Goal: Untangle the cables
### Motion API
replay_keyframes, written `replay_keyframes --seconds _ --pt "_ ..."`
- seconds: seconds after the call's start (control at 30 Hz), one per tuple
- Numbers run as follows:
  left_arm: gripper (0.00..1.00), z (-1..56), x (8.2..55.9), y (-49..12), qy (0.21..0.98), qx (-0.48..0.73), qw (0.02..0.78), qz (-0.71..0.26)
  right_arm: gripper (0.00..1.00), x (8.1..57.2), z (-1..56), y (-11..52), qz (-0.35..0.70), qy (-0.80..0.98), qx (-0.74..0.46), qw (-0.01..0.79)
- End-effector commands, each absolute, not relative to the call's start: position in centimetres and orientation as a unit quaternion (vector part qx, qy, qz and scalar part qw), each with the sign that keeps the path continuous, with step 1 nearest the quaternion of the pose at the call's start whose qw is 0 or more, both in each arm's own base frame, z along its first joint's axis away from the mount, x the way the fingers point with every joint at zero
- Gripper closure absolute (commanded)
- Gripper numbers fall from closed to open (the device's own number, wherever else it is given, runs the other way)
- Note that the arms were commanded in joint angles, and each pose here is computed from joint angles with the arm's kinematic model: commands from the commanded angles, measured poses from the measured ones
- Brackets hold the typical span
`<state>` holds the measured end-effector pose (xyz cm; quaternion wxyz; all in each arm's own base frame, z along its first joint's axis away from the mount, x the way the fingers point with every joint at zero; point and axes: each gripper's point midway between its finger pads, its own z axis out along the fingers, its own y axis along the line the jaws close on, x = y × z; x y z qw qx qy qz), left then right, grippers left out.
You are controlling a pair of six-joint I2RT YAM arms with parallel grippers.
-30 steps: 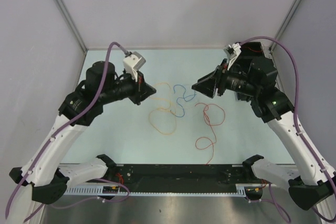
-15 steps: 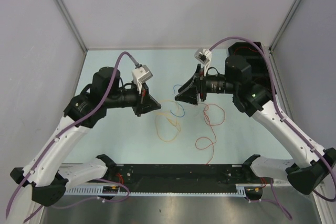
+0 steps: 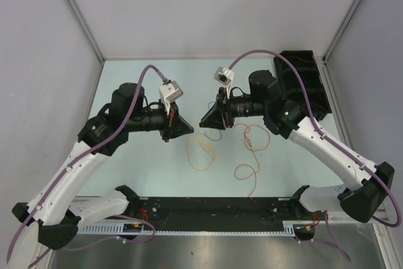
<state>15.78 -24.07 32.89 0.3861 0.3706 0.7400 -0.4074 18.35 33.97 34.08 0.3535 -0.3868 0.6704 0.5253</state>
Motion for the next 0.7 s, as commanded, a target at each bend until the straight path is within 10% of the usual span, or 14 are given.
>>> replay_keyframes --seconds 0.0,0.03,0.43,0.67 --pt "1.00 34.3 15.9 -24.0 0.716 0.376 0.423 -0.409 0.81 18.0 36.0 34.5 0.530 0.646 -0.404 0.374" --pt "1.00 34.3 16.0 -24.0 0.717 0.372 0.426 -0.407 0.99 18.0 36.0 34.6 0.529 0.644 -0.405 0.375" --pt "0.82 32.3 18.3 -22.5 0.756 0.310 0.452 -0.357 1.00 17.8 38.8 34.0 0.544 0.617 -0.397 0.407" --pt "1.00 32.7 18.3 -21.9 0.750 0.300 0.474 -0.351 1.00 18.5 38.8 34.1 0.544 0.618 -0.392 0.411"
